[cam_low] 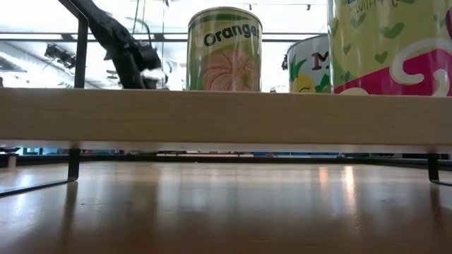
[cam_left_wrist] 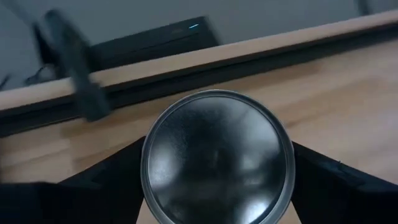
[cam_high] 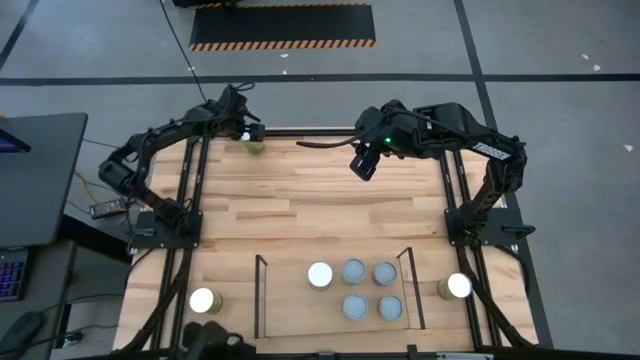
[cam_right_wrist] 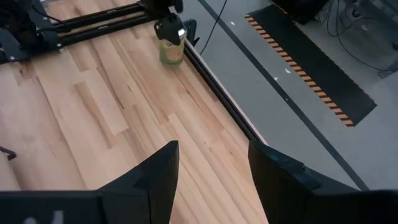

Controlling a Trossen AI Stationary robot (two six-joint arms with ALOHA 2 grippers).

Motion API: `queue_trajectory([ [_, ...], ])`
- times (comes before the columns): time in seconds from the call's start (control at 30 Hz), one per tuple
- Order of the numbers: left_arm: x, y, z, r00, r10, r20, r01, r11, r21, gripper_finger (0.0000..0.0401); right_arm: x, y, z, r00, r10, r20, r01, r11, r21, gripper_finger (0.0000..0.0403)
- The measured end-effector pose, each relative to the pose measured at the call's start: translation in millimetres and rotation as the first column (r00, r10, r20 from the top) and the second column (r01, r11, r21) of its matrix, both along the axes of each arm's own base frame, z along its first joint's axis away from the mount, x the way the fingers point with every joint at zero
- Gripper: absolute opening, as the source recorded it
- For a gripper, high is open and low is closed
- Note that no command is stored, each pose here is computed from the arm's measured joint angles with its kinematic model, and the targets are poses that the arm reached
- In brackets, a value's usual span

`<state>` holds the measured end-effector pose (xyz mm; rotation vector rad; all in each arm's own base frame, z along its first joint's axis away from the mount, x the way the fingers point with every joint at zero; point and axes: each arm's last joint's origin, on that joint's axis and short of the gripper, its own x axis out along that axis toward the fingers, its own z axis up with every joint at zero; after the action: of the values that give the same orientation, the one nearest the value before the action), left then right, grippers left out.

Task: Pick and place cans onto a shelf
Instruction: Put the canned oranges on the shelf aligned with the other canned oranges

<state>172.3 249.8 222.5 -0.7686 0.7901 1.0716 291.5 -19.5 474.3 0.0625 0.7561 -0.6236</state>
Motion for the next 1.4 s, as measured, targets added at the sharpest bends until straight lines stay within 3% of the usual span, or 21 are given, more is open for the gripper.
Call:
queue_trajectory([
  [0.13, 3, -28, 36, 0.987, -0.139, 0.087, 0.133, 0.989, 0.071, 0.0317, 0, 1, 0, 1.000, 0.030, -0.007, -0.030, 0.999, 0.011, 0.0200],
  [0.23, 6, -59, 64, 0.951, -0.269, 0.150, 0.248, 0.958, 0.147, 0.0317, 0, 1, 0, 1.000, 0.031, -0.008, -0.030, 0.999, 0.011, 0.0200],
  [0.43, 14, -129, 107, 0.818, -0.517, 0.252, 0.442, 0.846, 0.298, 0.0319, 1, 1, 0, 1.000, 0.031, -0.002, -0.031, 0.999, 0.012, 0.0200],
  [0.6, 21, -186, 122, 0.682, -0.654, 0.328, 0.567, 0.756, 0.328, 0.0319, 1, 6, 0, 0.999, 0.037, 0.005, -0.037, 0.999, 0.020, 0.0200],
  [0.8, 32, -252, 126, 0.547, -0.748, 0.376, 0.673, 0.660, 0.335, 0.0319, 1, 21, 0, 0.998, 0.046, 0.033, -0.048, 0.997, 0.055, 0.0200],
  [1.0, 32, -308, 133, 0.445, -0.776, 0.446, 0.691, 0.615, 0.380, 0.0319, 1, 41, 0, 0.996, 0.066, 0.065, -0.072, 0.993, 0.096, 0.0200],
  [1.17, 36, -348, 149, 0.395, -0.814, 0.427, 0.711, 0.564, 0.419, 0.0319, 0, 53, 0, 0.994, 0.055, 0.095, -0.067, 0.988, 0.136, 0.0200],
  [1.4, 62, -390, 167, 0.352, -0.885, 0.306, 0.796, 0.455, 0.400, 0.0319, -2, 65, 0, 0.992, 0.074, 0.106, -0.090, 0.984, 0.153, 0.0200],
])
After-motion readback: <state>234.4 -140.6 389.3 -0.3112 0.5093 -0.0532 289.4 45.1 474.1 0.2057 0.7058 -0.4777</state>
